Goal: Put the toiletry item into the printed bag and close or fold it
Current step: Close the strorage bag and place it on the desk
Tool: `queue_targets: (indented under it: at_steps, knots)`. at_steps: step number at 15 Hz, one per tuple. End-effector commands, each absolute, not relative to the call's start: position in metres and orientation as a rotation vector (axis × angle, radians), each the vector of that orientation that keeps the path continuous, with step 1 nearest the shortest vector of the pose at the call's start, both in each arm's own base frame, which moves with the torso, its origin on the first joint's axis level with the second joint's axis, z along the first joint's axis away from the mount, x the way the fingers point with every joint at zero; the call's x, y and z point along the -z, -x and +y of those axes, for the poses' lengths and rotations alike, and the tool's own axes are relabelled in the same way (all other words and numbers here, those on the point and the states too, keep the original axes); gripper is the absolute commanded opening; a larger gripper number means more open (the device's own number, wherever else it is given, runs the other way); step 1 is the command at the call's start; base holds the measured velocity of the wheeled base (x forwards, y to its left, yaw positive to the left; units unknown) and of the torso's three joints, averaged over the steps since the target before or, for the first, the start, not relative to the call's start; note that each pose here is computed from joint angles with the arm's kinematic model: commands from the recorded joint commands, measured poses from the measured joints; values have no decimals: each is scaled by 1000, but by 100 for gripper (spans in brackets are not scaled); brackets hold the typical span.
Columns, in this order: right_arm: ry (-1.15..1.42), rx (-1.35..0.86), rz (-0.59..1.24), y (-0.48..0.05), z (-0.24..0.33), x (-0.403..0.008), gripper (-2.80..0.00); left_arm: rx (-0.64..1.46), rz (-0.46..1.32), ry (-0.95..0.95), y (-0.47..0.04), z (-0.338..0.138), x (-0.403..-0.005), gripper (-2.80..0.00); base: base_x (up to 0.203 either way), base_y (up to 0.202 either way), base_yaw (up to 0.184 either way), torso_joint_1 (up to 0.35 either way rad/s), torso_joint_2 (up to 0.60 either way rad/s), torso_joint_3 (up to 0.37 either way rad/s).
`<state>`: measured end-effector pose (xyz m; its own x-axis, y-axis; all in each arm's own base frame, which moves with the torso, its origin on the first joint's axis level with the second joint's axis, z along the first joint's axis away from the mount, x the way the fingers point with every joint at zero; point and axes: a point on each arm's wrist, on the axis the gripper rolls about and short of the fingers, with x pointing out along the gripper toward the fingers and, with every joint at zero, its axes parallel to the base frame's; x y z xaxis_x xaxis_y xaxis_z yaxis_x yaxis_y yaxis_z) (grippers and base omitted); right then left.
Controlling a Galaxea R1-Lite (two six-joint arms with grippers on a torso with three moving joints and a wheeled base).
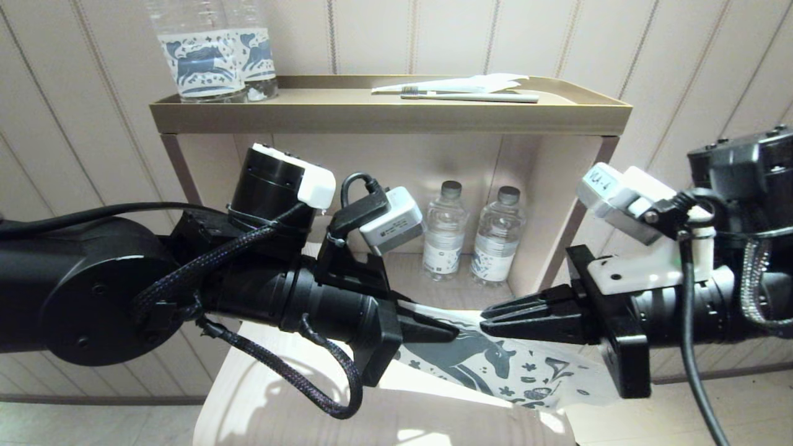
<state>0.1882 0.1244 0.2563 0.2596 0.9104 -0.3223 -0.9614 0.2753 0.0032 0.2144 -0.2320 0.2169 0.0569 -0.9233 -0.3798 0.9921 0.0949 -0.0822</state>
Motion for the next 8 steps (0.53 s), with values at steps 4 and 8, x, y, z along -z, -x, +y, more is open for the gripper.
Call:
queue_targets:
  at_steps: [4, 8]
  knots:
    - [190, -1194, 290, -175, 90, -248, -280, 1445, 389, -216, -223, -227, -213, -280, 0, 0, 0, 0, 0, 0]
    - [174, -1115, 303, -158, 59, -231, -280, 1428, 396, -213, -228, -225, -211, -280, 0, 0, 0, 0, 0, 0]
